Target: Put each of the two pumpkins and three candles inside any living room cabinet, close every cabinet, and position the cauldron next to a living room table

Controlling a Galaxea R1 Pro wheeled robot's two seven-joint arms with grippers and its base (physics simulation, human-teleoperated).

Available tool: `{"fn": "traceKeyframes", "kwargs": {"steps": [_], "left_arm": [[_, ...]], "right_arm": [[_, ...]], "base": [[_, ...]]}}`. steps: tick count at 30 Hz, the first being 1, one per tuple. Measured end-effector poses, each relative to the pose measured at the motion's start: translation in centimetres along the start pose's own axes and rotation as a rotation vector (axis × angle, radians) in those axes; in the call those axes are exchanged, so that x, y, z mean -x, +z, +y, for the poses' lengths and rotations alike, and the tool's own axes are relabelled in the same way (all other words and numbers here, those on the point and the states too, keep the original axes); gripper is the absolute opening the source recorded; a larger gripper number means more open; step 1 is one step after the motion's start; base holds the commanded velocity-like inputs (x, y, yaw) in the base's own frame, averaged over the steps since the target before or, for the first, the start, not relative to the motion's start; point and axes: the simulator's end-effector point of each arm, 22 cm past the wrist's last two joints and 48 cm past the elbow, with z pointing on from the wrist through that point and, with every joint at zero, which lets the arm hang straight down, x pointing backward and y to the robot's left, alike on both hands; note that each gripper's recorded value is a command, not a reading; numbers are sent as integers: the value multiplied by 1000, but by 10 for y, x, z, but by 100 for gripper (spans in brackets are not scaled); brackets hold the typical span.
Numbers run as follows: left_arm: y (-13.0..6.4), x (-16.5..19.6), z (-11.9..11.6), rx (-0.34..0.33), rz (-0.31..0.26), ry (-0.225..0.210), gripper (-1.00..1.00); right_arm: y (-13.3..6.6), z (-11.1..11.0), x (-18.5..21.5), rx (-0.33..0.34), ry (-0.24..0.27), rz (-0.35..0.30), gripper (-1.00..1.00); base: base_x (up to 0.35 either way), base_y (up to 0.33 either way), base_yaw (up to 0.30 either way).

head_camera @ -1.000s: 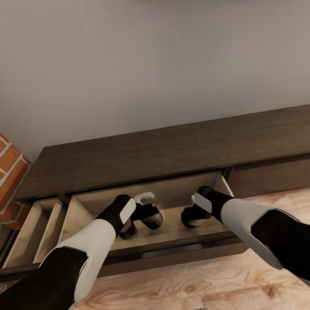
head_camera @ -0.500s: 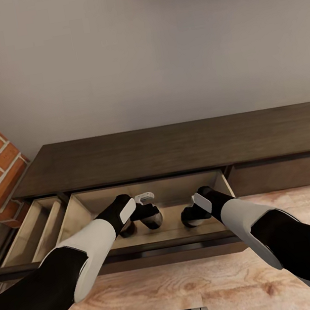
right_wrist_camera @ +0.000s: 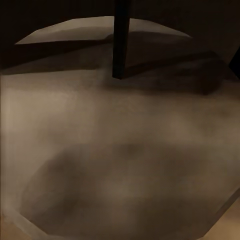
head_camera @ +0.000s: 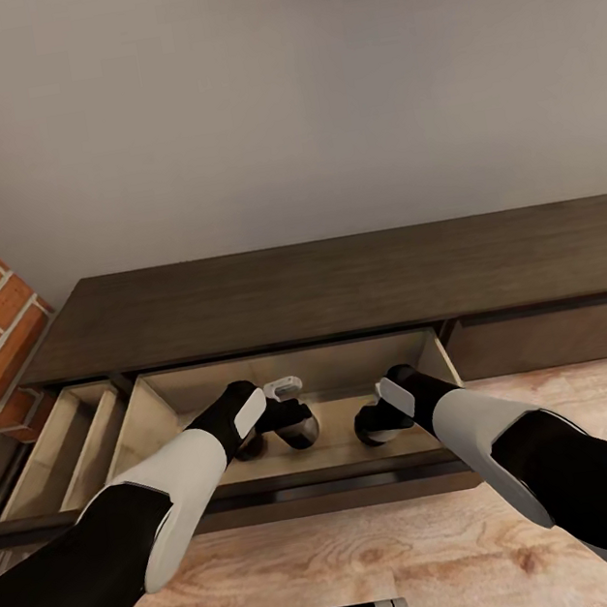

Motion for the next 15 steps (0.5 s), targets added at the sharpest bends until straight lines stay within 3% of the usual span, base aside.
{"fn": "traceKeyframes", "kwargs": {"steps": [9, 11, 15], "left_arm": [[2, -1, -1, -6, 3, -3, -100], [2, -1, -8, -41, 2, -12, -100], [2, -1, -8, -37, 2, 17, -100]], "right_arm": [[2, 0, -1, -1, -1, 3, -100], [2, 0, -1, 0, 0, 3, -100], [2, 0, -1, -1, -1, 3, -100]], "base": [[0, 0, 0], [0, 0, 0], [0, 0, 0]]}}
